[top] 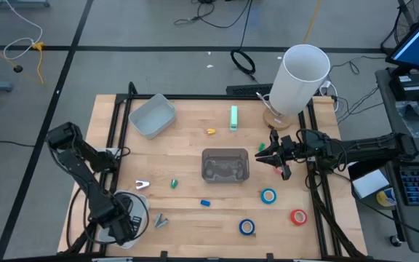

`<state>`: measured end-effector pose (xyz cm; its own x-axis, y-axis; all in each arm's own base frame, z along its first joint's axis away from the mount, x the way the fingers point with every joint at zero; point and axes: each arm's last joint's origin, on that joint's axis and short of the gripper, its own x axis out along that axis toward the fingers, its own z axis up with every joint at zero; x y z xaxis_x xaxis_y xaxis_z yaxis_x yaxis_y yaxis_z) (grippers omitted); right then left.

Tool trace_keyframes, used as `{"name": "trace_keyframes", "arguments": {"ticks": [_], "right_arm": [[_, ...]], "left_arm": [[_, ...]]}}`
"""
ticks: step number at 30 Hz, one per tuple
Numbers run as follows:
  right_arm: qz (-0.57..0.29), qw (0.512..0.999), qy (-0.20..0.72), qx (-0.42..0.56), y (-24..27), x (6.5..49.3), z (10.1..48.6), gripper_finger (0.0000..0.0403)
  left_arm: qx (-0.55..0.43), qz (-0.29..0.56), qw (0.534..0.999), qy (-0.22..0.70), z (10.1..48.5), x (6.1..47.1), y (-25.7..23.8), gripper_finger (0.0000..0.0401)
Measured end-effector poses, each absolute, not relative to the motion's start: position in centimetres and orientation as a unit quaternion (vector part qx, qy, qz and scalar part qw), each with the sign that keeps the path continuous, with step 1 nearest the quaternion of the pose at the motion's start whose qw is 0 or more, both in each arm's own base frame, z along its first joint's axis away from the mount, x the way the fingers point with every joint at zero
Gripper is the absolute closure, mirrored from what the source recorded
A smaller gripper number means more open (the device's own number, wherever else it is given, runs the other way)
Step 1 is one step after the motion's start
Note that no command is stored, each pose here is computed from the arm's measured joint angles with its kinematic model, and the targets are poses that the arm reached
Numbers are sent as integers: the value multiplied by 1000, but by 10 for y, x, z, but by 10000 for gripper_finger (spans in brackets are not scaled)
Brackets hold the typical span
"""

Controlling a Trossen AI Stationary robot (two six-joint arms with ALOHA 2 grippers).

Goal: Pick and place Stapler, Stapler remover, tape
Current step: Put the large black stapler into the white bin, then put the large light green stapler into the white bin

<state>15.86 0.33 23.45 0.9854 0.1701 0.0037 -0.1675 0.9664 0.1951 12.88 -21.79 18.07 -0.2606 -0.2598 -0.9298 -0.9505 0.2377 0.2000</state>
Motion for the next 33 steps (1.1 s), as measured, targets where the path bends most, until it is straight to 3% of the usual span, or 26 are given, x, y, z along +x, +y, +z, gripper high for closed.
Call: {"name": "trace_keyframes", "arguments": {"ticks": [6,11,14,24,33], "right_arm": [[85,992,6,98,3,159,235,344],[85,992,6,98,3,159,235,344],[85,992,6,98,3,159,235,344],[85,992,6,98,3,159,235,344],[85,992,6,98,3,159,235,344]], "left_arm": [[-452,417,412,672,181,130,-218,267],[-451,412,413,676,181,130,-218,198],[-451,411,413,676,181,130,-219,180],[-464,408,410,671,185,133,-216,194],[-533,362,407,648,223,126,-199,200]]}}
